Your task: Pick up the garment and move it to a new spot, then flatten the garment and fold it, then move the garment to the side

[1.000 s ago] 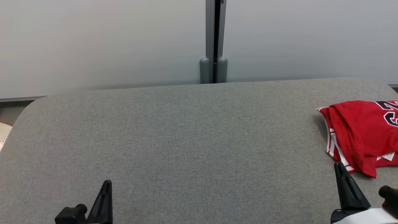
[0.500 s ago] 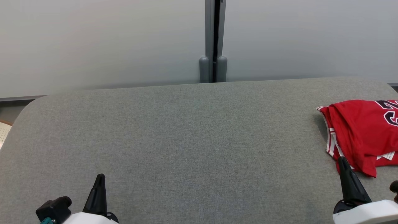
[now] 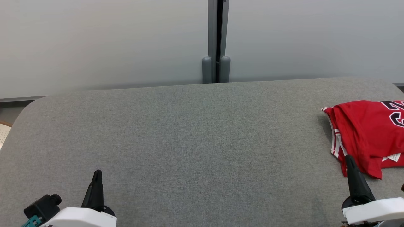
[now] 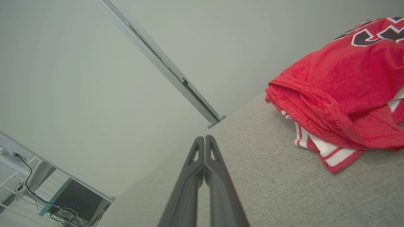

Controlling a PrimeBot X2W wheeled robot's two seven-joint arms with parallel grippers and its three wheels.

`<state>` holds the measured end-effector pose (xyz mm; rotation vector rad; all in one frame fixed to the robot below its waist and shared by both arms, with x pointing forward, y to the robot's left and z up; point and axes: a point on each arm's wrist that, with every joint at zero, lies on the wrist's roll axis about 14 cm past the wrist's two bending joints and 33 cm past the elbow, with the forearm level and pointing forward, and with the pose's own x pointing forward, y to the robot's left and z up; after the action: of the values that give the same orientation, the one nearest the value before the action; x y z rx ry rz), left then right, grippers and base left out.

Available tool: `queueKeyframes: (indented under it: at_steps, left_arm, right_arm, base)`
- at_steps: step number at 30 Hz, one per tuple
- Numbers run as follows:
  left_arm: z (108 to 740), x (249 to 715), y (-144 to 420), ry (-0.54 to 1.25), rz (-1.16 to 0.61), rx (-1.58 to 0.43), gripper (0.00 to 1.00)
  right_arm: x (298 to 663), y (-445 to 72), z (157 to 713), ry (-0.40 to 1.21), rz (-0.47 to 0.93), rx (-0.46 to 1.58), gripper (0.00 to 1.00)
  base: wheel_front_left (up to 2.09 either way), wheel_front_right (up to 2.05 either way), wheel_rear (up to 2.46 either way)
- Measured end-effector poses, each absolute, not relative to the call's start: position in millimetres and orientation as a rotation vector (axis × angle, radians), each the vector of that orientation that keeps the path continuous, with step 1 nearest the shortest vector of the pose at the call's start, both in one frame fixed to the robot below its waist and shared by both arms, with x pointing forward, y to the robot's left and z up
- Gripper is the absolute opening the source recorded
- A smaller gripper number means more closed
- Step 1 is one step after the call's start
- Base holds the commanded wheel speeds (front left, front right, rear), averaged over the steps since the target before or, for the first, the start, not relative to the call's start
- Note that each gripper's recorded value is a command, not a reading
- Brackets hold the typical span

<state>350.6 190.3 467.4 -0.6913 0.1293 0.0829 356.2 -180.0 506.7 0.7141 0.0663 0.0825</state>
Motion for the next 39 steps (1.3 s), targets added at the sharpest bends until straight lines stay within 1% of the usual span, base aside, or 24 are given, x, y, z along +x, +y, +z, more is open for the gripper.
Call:
queueKeyframes:
  at_steps: [19, 39]
  left_arm:
    - [472.2, 360.3, 192.6, 0.125, 0.090, -0.944, 0.00]
    - [479.0, 368.3, 195.0, 0.104, 0.080, -1.153, 0.00]
  right_arm:
    - [364.7, -185.2, 504.7, 0.062, 0.053, 0.956, 0.00]
    - [372.3, -190.2, 505.2, 0.048, 0.032, 1.156, 0.00]
  base:
    - [0.00, 0.00, 0.00]
    - [0.00, 0.00, 0.00]
